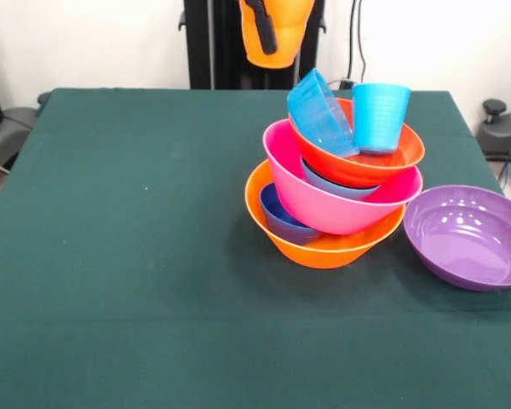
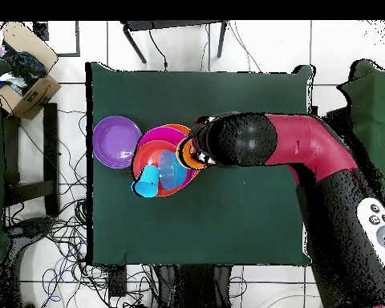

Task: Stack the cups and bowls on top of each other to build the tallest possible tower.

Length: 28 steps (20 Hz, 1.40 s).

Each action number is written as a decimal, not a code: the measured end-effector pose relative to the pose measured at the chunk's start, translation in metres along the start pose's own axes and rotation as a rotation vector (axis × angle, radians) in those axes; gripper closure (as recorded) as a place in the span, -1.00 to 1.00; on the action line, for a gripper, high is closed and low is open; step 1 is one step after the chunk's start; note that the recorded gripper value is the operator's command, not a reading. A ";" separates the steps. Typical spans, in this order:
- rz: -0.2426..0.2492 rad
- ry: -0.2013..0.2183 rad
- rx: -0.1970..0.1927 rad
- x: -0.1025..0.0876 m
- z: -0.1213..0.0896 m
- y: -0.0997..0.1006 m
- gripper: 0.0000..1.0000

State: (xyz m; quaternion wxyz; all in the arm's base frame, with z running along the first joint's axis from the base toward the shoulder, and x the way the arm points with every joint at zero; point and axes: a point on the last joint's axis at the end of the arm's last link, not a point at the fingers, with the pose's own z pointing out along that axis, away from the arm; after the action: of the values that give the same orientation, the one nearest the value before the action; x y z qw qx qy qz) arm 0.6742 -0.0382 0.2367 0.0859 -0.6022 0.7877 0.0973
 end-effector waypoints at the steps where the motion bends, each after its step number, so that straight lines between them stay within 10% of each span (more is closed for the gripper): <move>1: -0.001 0.002 0.001 -0.003 -0.003 0.000 1.00; 14: 0.064 0.005 -0.021 -0.067 0.012 0.016 1.00; 28: 0.176 -0.080 0.122 -0.075 0.055 -0.002 1.00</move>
State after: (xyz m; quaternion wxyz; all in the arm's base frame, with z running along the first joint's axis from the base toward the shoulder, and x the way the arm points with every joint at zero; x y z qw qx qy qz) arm 0.6967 0.0459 0.2021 0.1450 -0.5200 0.8379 0.0803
